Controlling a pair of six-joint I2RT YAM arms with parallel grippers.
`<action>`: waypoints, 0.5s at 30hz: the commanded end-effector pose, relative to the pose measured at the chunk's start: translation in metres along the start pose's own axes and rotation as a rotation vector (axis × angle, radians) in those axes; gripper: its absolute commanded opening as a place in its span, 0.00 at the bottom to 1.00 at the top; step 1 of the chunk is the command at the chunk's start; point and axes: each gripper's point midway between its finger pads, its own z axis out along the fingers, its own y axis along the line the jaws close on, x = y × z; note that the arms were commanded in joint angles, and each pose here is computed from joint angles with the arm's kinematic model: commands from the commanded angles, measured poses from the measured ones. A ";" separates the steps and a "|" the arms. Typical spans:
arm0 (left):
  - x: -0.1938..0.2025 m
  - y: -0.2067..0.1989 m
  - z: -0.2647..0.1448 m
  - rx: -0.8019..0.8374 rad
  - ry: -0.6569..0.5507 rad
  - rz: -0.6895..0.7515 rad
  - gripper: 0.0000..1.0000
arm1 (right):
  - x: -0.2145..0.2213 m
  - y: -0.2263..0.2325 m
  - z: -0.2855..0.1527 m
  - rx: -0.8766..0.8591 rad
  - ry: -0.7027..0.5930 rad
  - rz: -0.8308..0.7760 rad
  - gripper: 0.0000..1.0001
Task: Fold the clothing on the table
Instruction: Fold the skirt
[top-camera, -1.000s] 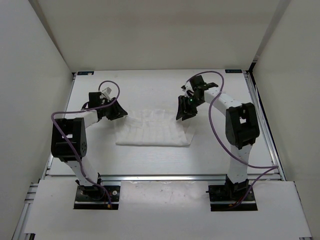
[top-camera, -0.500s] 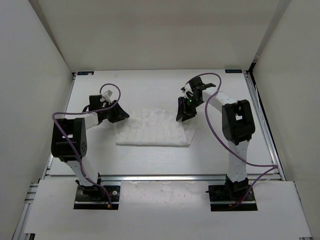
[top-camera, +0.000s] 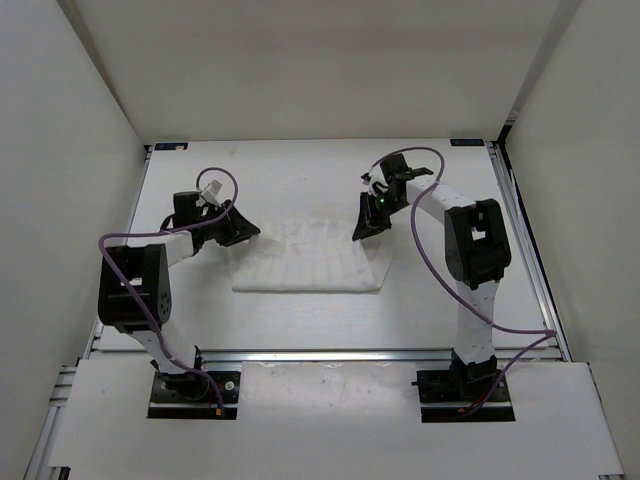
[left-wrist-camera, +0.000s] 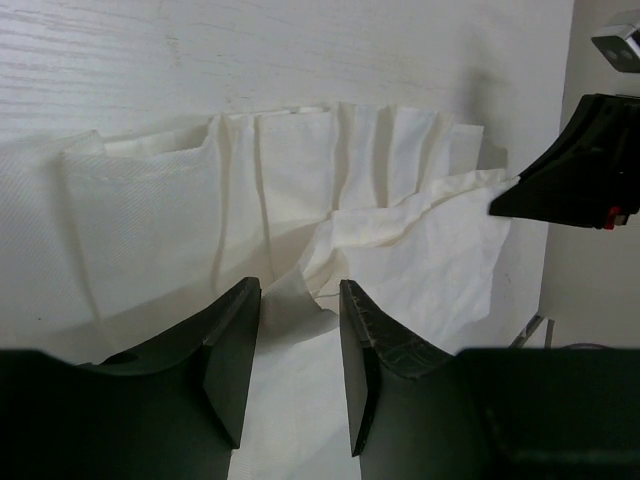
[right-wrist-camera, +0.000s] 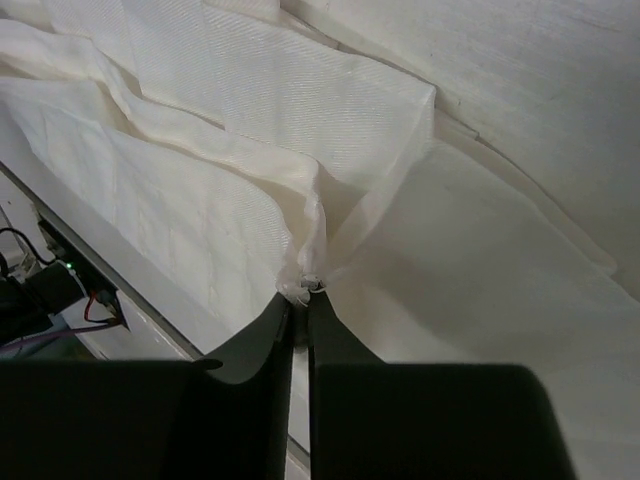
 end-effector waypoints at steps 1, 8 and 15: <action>-0.006 -0.021 -0.013 0.076 -0.033 0.030 0.49 | 0.002 0.005 -0.001 -0.058 0.001 0.002 0.03; 0.005 -0.013 -0.016 0.072 -0.032 0.019 0.49 | 0.008 0.002 0.000 -0.053 0.006 0.015 0.00; 0.013 -0.007 -0.021 0.063 -0.031 0.025 0.49 | 0.008 0.003 -0.001 -0.050 0.017 0.004 0.00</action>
